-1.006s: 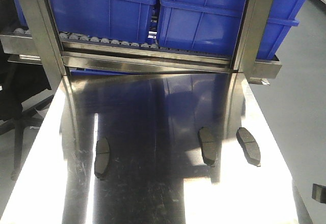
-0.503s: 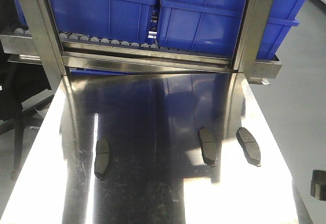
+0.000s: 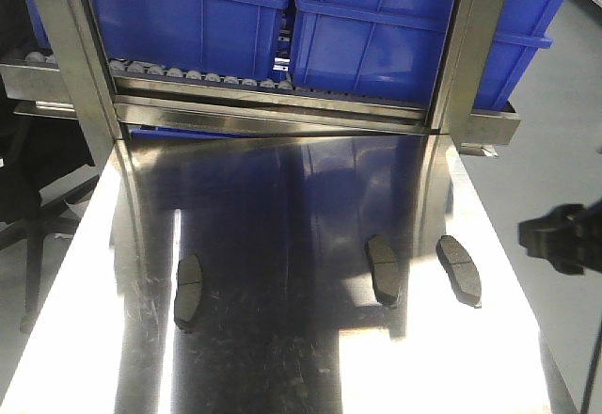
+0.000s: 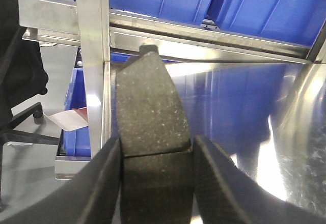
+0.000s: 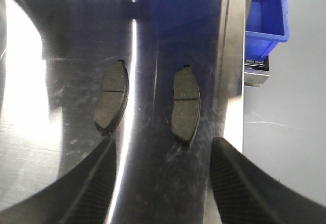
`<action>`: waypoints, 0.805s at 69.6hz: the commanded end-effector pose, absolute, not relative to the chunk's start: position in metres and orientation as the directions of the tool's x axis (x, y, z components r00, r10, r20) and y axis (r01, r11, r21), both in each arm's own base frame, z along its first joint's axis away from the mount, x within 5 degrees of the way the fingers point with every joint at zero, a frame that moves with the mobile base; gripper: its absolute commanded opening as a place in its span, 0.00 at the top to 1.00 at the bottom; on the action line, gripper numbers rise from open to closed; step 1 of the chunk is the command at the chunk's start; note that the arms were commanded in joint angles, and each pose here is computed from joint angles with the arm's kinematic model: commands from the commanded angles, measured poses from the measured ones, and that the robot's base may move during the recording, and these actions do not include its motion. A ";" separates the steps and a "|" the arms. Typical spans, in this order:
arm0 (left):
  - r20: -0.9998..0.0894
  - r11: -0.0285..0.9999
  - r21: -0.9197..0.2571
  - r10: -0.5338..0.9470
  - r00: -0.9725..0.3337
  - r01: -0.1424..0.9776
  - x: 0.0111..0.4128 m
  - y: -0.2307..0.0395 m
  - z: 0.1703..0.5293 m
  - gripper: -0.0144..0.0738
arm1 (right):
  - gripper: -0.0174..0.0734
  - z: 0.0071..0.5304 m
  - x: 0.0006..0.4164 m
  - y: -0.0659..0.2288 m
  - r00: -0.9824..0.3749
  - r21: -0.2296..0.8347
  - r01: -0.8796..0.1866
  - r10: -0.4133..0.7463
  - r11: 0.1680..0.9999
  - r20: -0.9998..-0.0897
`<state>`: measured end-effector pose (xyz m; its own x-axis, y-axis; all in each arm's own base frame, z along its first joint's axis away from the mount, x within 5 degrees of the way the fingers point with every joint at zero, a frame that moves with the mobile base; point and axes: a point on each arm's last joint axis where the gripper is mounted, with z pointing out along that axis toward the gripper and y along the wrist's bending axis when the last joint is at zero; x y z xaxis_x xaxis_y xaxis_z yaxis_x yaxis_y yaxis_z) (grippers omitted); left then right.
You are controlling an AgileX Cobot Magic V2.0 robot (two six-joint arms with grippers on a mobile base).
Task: Move and align brake pads A on conveyor
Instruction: 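Lower the right gripper onto the outermost brake pad and close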
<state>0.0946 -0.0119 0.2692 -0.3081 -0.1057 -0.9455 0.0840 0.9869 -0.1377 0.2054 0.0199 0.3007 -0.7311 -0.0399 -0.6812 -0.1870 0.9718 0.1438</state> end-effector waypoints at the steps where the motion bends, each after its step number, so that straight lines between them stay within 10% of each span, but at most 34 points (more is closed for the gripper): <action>1: -0.973 0.983 -0.159 -0.140 -0.186 0.090 0.098 -0.011 0.288 0.84 | 0.36 0.314 0.227 0.031 -0.684 0.101 -0.238 -0.093 0.966 -0.723; 56: -0.973 0.983 -0.159 -0.140 -0.186 0.090 0.098 -0.011 0.288 0.84 | 0.29 0.231 0.352 0.049 -0.921 -0.014 -0.193 -0.186 0.981 -0.342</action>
